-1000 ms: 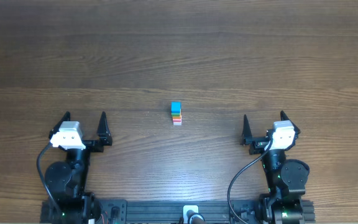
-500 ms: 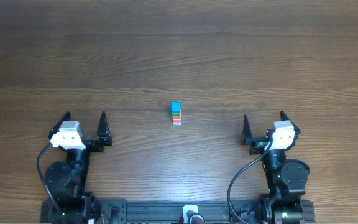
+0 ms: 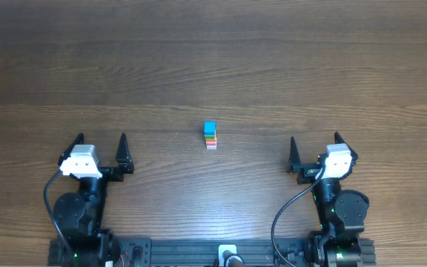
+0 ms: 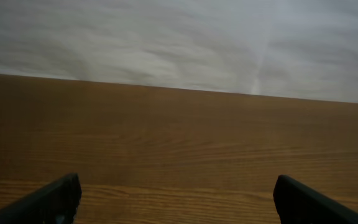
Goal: Stack Cubes
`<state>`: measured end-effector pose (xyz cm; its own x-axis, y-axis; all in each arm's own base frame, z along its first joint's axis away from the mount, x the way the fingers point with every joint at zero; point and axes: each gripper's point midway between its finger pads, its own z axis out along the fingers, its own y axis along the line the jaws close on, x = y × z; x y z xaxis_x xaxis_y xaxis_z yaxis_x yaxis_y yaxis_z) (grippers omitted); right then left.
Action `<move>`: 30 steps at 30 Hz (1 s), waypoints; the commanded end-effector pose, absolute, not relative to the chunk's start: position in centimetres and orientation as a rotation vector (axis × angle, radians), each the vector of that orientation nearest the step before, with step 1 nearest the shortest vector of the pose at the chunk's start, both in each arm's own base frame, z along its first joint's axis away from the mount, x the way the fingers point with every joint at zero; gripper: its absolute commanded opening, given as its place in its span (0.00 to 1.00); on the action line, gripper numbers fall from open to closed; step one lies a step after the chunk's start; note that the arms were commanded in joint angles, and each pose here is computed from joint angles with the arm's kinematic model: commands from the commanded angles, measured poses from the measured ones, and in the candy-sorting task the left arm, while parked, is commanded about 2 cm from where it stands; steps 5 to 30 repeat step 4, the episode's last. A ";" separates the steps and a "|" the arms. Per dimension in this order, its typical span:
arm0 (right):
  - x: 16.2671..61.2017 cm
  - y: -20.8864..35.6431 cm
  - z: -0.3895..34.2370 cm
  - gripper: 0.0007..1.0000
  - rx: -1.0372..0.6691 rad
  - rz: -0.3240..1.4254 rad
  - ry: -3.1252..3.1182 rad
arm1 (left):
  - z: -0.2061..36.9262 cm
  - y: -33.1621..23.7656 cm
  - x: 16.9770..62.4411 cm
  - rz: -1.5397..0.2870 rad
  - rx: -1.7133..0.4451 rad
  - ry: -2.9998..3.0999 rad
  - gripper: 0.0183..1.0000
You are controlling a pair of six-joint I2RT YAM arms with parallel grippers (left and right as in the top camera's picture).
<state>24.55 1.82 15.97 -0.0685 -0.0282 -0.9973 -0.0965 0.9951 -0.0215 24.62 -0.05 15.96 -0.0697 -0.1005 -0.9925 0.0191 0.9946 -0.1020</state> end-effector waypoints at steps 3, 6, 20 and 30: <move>24.6 1.6 15.7 0.99 -0.085 0.049 1.641 | 15.8 -0.1 24.6 -0.092 -0.052 1.639 1.00; 24.6 1.6 15.7 0.99 -0.085 0.049 1.641 | 15.8 -0.1 24.6 -0.092 -0.052 1.639 1.00; 24.6 1.6 15.7 0.99 -0.085 0.049 1.641 | 15.8 -0.1 24.6 -0.092 -0.052 1.639 1.00; 24.6 1.6 15.7 0.99 -0.085 0.049 1.641 | 15.8 -0.1 24.6 -0.092 -0.052 1.639 1.00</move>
